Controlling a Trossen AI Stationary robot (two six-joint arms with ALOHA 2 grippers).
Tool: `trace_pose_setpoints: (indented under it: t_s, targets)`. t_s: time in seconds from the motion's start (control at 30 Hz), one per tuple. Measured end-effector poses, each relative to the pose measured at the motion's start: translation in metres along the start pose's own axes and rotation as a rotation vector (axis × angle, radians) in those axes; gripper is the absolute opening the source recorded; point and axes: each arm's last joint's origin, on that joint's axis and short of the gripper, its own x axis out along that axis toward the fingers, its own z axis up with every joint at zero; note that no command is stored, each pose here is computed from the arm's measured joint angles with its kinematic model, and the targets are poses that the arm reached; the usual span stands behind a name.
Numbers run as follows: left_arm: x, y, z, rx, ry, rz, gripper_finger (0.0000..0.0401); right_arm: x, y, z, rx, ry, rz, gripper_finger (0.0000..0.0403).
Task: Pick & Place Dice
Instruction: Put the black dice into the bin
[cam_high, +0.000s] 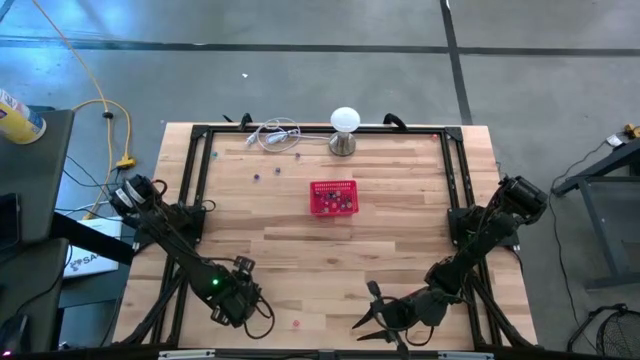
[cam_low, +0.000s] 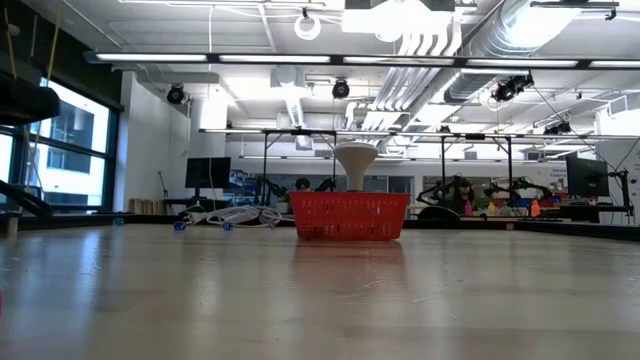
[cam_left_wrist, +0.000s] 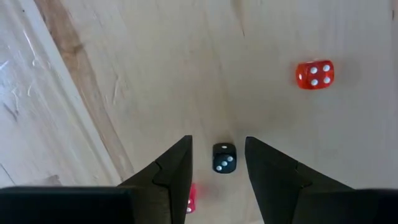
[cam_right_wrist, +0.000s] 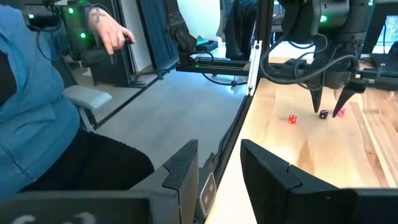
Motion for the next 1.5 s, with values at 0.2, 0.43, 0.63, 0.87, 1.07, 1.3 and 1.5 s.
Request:
trace_pose_setpoints:
  t_s: [0.2, 0.43, 0.63, 0.87, 1.07, 1.3, 1.5]
  targets:
    - [0.000, -0.001, -0.001, 0.001, 0.002, -0.004, 0.0138, 0.001, -0.004, -0.001, -0.022, 0.014, -0.012, 0.0110]
    - [-0.001, -0.006, -0.003, 0.011, -0.011, 0.014, 0.0138, 0.004, -0.014, -0.003, -0.003, 0.047, -0.044, 0.0110]
    - [0.004, -0.004, -0.008, 0.013, 0.002, 0.031, 0.0138, 0.004, -0.014, -0.002, 0.001, 0.049, -0.025, 0.0110]
    - [0.006, -0.004, -0.009, 0.012, -0.001, 0.030, 0.0138, 0.004, -0.013, -0.002, 0.002, 0.049, -0.021, 0.0110]
    - [0.009, -0.003, -0.011, 0.012, 0.000, 0.029, 0.0138, 0.004, -0.013, -0.002, 0.003, 0.047, -0.023, 0.0110]
    - [0.019, -0.002, -0.017, 0.002, -0.022, 0.011, 0.0138, 0.004, -0.013, -0.002, 0.003, 0.047, -0.024, 0.0110]
    - [0.019, -0.001, -0.017, 0.003, -0.014, 0.014, 0.0138, 0.004, -0.014, -0.002, 0.003, 0.046, -0.027, 0.0110]
